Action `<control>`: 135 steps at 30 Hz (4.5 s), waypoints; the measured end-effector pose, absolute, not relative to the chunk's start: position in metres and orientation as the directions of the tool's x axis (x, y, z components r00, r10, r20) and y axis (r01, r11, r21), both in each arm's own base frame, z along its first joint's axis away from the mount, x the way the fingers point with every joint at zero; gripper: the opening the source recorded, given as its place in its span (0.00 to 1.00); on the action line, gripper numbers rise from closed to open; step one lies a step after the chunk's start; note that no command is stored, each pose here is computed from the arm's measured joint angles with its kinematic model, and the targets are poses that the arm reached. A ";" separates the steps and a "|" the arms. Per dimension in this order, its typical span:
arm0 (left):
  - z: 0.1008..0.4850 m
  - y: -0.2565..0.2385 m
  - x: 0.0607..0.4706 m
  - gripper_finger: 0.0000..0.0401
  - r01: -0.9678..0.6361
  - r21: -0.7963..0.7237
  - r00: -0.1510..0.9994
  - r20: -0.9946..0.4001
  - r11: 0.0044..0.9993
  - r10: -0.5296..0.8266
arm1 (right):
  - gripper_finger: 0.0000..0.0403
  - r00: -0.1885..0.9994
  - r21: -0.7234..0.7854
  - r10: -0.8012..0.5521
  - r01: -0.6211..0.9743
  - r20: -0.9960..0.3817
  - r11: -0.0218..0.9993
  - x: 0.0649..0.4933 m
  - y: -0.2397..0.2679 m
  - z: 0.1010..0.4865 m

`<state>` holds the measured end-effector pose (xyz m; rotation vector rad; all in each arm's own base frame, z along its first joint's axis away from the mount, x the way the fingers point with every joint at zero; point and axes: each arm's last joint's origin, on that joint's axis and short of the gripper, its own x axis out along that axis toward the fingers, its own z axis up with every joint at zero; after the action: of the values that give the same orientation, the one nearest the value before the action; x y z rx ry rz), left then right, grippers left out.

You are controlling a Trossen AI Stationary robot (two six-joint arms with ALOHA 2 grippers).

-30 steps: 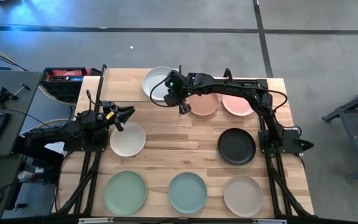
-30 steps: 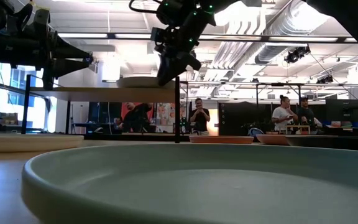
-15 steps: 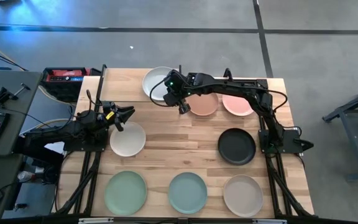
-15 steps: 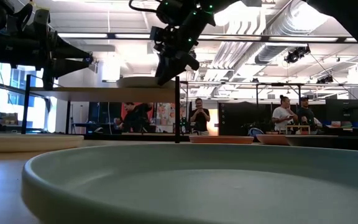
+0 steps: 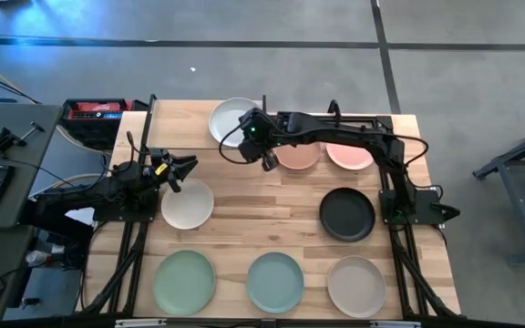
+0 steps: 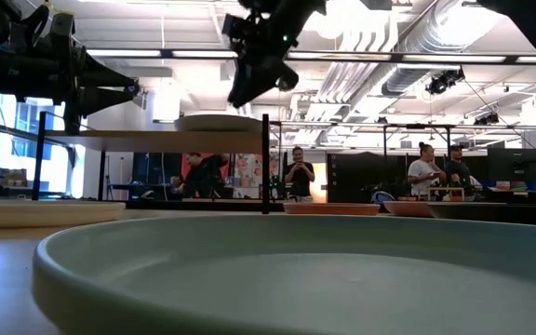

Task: Place and stack plates onto a shelf
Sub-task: Stack the green plate on top of the light blue plate on the shelf

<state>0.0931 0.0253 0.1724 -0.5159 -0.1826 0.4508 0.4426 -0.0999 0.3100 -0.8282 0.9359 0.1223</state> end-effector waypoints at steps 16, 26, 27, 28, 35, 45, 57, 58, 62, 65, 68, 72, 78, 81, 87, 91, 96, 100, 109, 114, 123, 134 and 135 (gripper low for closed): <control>0.172 0.024 0.094 0.30 -0.337 -0.510 0.904 0.058 0.791 0.423 | 0.28 0.764 -0.540 -0.247 -0.155 -0.597 0.827 0.439 -0.055 0.386; 0.179 0.022 0.094 0.30 -0.253 -0.514 0.924 0.122 0.820 0.362 | 0.28 0.784 -0.383 -0.217 -0.029 -0.582 0.924 0.430 -0.037 0.411; 0.181 0.022 0.094 0.30 -0.225 -0.513 0.929 0.143 0.828 0.341 | 0.28 0.779 -0.356 -0.205 -0.025 -0.593 0.934 0.429 -0.033 0.412; 0.182 0.021 0.094 0.30 -0.199 -0.512 0.934 0.161 0.836 0.320 | 0.28 0.780 -0.321 -0.174 -0.037 -0.601 0.946 0.428 -0.029 0.412; 0.208 0.017 0.088 0.30 -0.093 -0.443 0.947 0.237 0.892 0.216 | 0.28 0.795 -0.175 -0.038 -0.087 -0.605 0.981 0.429 0.006 0.413; 0.255 0.013 0.082 0.30 -0.062 -0.366 0.983 0.140 0.929 0.121 | 0.28 0.800 -0.173 -0.058 -0.058 -0.597 0.983 0.426 0.048 0.413; 0.302 0.009 0.086 0.30 -0.042 -0.281 0.956 -0.292 0.959 -0.044 | 0.28 0.792 -0.097 -0.060 0.001 -0.608 0.995 0.423 0.066 0.411; 0.305 0.009 0.087 0.30 -0.043 -0.283 0.947 -0.318 0.958 -0.052 | 0.28 0.787 -0.095 -0.059 0.000 -0.614 0.995 0.422 0.067 0.410; 0.312 0.007 0.092 0.30 -0.011 -0.293 0.911 -0.396 0.956 -0.111 | 0.28 0.762 -0.089 -0.060 0.003 -0.644 0.996 0.420 0.067 0.407; 0.313 0.005 0.098 0.30 0.007 -0.306 0.882 -0.447 0.952 -0.150 | 0.28 0.742 -0.094 -0.063 0.001 -0.667 0.996 0.418 0.067 0.405; 0.310 0.000 0.105 0.30 0.010 -0.344 0.840 -0.507 0.939 -0.195 | 0.28 0.726 -0.098 -0.065 -0.003 -0.685 0.995 0.416 0.066 0.403; 0.301 -0.010 0.119 0.30 0.027 -0.394 0.763 -0.586 0.919 -0.273 | 0.28 0.697 -0.111 -0.069 -0.015 -0.714 0.994 0.414 0.066 0.400; 0.286 -0.032 0.142 0.30 0.075 -0.421 0.629 -0.684 0.904 -0.371 | 0.28 0.649 -0.148 -0.078 -0.055 -0.757 0.987 0.409 0.065 0.396; 0.277 -0.044 0.151 0.30 0.085 -0.428 0.561 -0.726 0.900 -0.398 | 0.28 0.628 -0.152 -0.081 -0.059 -0.774 0.987 0.407 0.065 0.394; 0.260 -0.066 0.164 0.30 0.058 -0.439 0.436 -0.797 0.897 -0.419 | 0.28 0.600 -0.156 -0.086 -0.065 -0.795 0.986 0.404 0.064 0.392; 0.247 -0.082 0.170 0.30 0.054 -0.413 0.357 -0.842 0.909 -0.404 | 0.28 0.586 -0.151 -0.080 -0.072 -0.806 0.986 0.403 0.064 0.391; 0.229 -0.097 0.178 0.30 0.041 -0.357 0.272 -0.895 0.933 -0.354 | 0.28 0.583 -0.124 -0.048 -0.092 -0.811 0.988 0.403 0.065 0.391; 0.215 -0.107 0.185 0.30 0.036 -0.342 0.216 -0.915 0.939 -0.341 | 0.28 0.581 -0.118 -0.040 -0.097 -0.813 0.988 0.403 0.065 0.391; 0.191 -0.122 0.194 0.30 0.010 -0.303 0.124 -0.945 0.953 -0.302 | 0.28 0.571 -0.119 -0.042 -0.098 -0.820 0.988 0.402 0.065 0.390; 0.179 -0.125 0.198 0.30 -0.002 -0.280 0.086 -0.957 0.960 -0.279 | 0.28 0.570 -0.119 -0.042 -0.099 -0.821 0.988 0.402 0.065 0.390; 0.160 -0.127 0.204 0.30 -0.027 -0.216 0.030 -0.976 0.976 -0.216 | 0.28 0.560 -0.092 -0.015 -0.109 -0.829 0.990 0.401 0.066 0.389; 0.150 -0.129 0.206 0.25 -0.047 -0.195 -0.007 -0.981 0.980 -0.196 | 0.28 0.552 -0.085 -0.008 -0.115 -0.834 0.990 0.400 0.066 0.389; 0.150 -0.128 0.206 0.23 -0.047 -0.194 -0.009 -0.981 0.980 -0.195 | 0.28 0.551 -0.086 -0.008 -0.115 -0.835 0.990 0.400 0.066 0.389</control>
<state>0.2057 -0.1285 0.1502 -0.1907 1.5785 -0.1179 0.4001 0.0661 0.3888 -0.1357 0.9864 0.0633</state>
